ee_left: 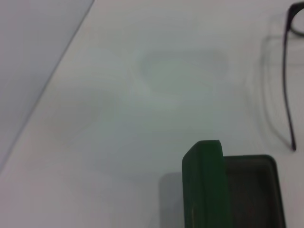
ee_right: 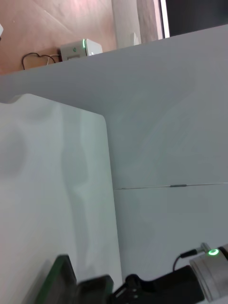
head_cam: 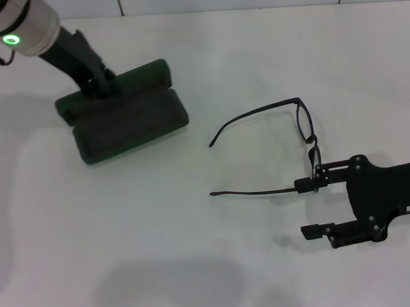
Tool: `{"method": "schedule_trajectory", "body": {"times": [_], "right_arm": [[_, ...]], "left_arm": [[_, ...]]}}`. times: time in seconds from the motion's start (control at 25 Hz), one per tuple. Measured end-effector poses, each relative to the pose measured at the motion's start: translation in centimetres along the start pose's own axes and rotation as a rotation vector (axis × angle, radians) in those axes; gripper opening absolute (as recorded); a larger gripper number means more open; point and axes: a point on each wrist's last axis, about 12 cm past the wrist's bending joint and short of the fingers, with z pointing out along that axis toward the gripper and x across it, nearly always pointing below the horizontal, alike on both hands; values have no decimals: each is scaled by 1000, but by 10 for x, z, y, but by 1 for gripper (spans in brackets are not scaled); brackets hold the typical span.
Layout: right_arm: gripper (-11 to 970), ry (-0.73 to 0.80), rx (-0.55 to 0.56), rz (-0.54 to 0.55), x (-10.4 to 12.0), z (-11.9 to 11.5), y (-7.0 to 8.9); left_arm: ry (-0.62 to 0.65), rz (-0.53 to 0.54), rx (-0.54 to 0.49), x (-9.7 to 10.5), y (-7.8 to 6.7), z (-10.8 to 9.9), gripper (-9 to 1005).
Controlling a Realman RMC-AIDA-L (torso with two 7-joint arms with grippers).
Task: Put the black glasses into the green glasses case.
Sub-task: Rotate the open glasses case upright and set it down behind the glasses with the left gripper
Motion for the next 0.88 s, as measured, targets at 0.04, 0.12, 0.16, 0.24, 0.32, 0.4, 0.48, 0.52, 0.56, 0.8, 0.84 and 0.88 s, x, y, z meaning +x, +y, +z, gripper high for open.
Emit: {"method": "schedule_trajectory", "body": {"times": [0.04, 0.12, 0.16, 0.24, 0.32, 0.4, 0.48, 0.52, 0.56, 0.8, 0.84, 0.88], "right_arm": [[675, 0, 0, 0, 0, 0, 0], [675, -1, -2, 0, 0, 1, 0], [675, -1, -6, 0, 0, 1, 1], [675, 1, -14, 1, -1, 3, 1], [675, 1, -20, 1, -1, 3, 2], [675, 0, -22, 2, -1, 4, 2], [675, 0, -25, 5, 0, 4, 3], [675, 1, -28, 7, 0, 5, 4], [675, 3, -31, 8, 1, 6, 4], [675, 10, -44, 12, 2, 9, 6], [675, 11, -43, 12, 2, 9, 6], [675, 11, -43, 12, 2, 9, 6]], "left_arm": [[-8, 29, -4, -5, -2, 0, 210], [-15, 70, -5, -15, -5, 2, 215], [-20, 88, -9, -20, -6, 4, 218], [-25, 113, -20, -29, -8, 11, 223], [-25, 136, -28, -36, -10, 18, 228], [-21, 158, -30, -42, -12, 25, 233], [-25, 174, -35, -46, -12, 28, 238], [-27, 179, -36, -47, -12, 29, 241], [-30, 184, -38, -48, -12, 30, 243], [-39, 218, -41, -52, -14, 33, 258], [-39, 222, -40, -52, -15, 33, 261], [-39, 226, -40, -53, -15, 33, 263]]}}
